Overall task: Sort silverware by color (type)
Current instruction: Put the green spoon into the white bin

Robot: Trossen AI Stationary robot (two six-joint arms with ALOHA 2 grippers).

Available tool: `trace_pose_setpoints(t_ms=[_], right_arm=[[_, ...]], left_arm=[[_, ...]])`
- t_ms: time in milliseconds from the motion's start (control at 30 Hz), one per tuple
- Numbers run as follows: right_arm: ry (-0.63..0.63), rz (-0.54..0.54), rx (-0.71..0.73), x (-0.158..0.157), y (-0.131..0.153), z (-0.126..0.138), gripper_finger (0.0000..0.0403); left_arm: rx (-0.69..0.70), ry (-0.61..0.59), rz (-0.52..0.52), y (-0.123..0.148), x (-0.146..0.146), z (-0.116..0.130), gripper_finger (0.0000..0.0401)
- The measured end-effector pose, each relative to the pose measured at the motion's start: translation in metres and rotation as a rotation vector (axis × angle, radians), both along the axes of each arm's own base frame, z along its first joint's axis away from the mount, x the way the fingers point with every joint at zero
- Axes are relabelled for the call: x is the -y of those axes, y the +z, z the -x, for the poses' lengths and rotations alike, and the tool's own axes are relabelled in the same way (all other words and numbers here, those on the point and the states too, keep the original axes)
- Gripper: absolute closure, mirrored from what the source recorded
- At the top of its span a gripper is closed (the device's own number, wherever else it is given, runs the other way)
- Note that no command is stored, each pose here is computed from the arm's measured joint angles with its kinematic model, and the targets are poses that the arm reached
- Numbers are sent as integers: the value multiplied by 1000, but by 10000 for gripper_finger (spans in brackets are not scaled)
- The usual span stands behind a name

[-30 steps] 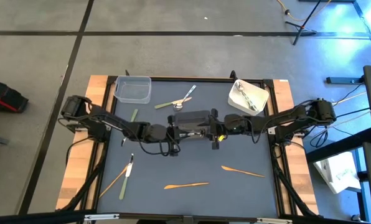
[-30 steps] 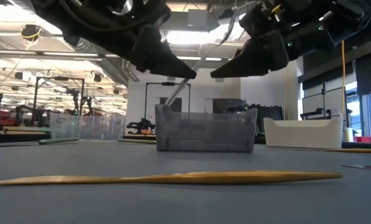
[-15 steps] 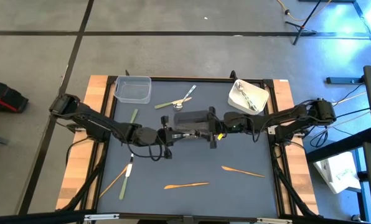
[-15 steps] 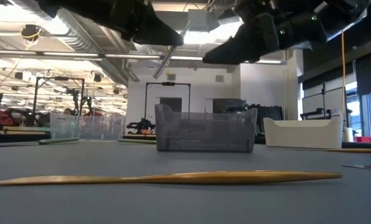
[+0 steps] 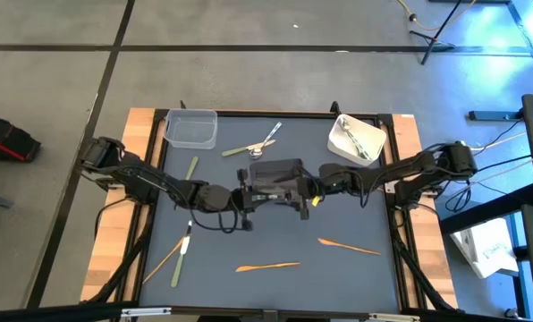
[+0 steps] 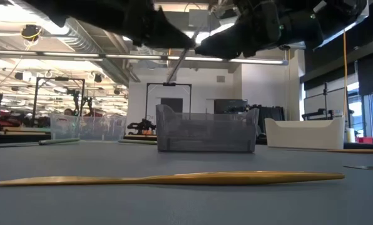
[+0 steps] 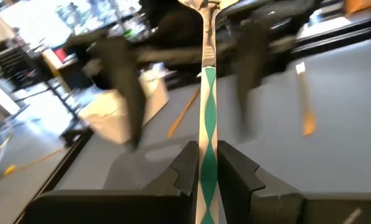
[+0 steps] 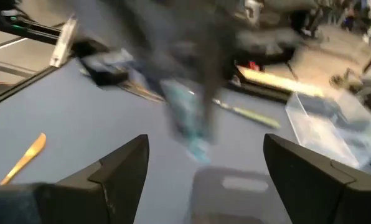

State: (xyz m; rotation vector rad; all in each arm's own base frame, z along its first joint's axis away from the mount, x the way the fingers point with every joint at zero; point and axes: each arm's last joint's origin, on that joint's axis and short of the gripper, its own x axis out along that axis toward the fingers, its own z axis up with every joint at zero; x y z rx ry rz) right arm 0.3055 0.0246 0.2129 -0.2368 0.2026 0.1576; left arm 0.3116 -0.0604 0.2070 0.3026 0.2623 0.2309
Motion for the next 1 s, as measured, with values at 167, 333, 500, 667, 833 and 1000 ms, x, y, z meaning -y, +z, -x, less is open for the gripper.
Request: trace_pose_setpoints(t_ms=[167, 333, 500, 667, 833, 1000], right_arm=[[16, 46, 97, -15, 8, 0, 104], [34, 74, 153, -24, 13, 1, 133], [-7, 83, 152, -23, 13, 0, 225], [-42, 116, 154, -21, 13, 0, 354], [-71, 126, 149, -20, 13, 0, 382], [-81, 144, 149, -20, 13, 0, 393]], left_arm=[[4, 29, 17, 0, -4, -1, 365], [4, 16, 16, 0, 0, 0, 365], [4, 15, 16, 0, 1, 0, 364], [4, 16, 16, 0, 1, 0, 363], [7, 17, 21, 0, 1, 0, 363], [10, 15, 24, 0, 1, 0, 358]])
